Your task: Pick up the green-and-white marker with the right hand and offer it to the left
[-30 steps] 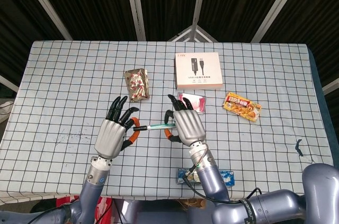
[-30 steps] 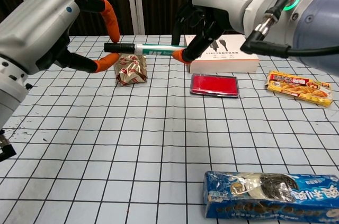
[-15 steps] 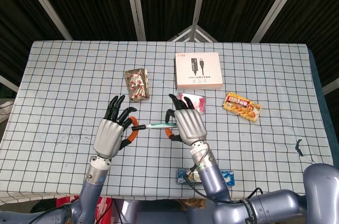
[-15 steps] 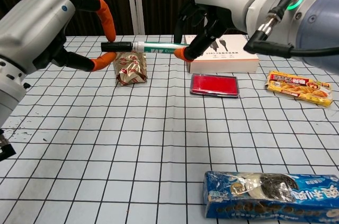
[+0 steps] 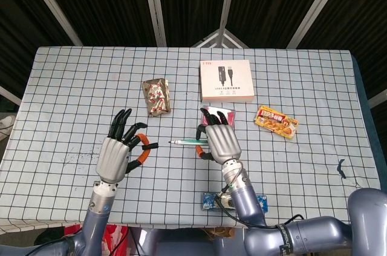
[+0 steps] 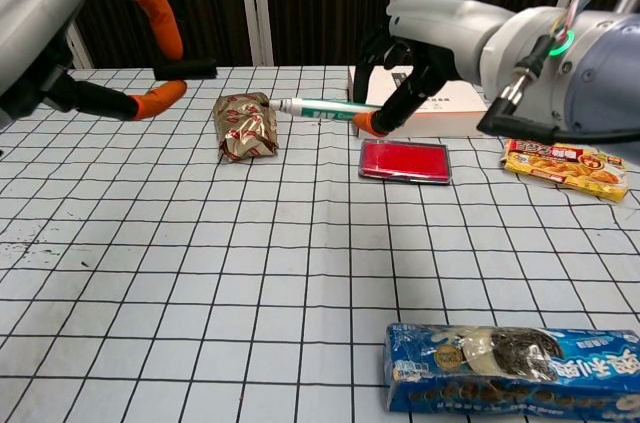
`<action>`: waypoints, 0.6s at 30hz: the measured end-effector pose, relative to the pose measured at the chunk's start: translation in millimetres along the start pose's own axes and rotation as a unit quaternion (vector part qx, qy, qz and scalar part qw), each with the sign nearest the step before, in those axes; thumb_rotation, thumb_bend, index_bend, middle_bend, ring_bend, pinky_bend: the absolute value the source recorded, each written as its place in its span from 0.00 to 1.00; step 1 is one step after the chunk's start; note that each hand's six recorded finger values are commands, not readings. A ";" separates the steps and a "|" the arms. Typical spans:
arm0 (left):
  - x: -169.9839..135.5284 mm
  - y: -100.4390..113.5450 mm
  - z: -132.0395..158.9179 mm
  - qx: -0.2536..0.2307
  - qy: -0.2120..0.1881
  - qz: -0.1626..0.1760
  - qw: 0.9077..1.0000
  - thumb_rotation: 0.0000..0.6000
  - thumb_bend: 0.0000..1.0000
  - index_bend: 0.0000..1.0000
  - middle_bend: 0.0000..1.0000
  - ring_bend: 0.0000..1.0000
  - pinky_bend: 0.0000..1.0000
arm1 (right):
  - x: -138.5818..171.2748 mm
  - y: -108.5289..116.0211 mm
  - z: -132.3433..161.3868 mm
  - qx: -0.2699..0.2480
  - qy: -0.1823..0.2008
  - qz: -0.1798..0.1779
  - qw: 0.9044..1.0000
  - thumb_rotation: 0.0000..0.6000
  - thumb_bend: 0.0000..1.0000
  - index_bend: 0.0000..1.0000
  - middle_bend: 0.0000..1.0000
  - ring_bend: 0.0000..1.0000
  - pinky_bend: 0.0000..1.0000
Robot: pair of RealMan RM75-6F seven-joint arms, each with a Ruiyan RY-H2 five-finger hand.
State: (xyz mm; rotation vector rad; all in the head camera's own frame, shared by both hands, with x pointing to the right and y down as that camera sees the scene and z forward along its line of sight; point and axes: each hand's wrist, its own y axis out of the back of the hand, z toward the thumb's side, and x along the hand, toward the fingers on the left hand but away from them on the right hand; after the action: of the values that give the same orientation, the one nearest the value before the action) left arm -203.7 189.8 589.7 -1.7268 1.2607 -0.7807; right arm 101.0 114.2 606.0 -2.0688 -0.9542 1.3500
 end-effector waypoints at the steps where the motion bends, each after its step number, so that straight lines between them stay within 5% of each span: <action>1: -1.6 2.8 -3.6 0.003 0.002 0.000 1.000 1.00 0.50 0.60 0.32 0.00 0.00 | -0.8 -2.6 -3.3 0.000 -0.002 0.003 1.000 1.00 0.61 0.79 0.09 0.16 0.06; 9: -24.2 13.4 -35.3 -0.001 0.026 -0.014 1.000 1.00 0.48 0.60 0.31 0.00 0.00 | -7.7 -25.2 -32.1 0.002 -0.019 0.021 1.000 1.00 0.61 0.79 0.09 0.16 0.06; 18: -45.6 -15.1 -92.7 -0.004 0.078 -0.056 0.995 1.00 0.48 0.57 0.29 0.00 0.00 | -11.0 -47.8 -61.6 0.025 -0.040 0.031 0.998 1.00 0.61 0.79 0.09 0.16 0.06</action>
State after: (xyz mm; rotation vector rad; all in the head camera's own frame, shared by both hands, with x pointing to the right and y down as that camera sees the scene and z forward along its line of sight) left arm -289.8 211.0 645.0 -1.7836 1.2808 -0.9942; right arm 140.9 134.7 670.7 -2.0363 -0.8868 1.4827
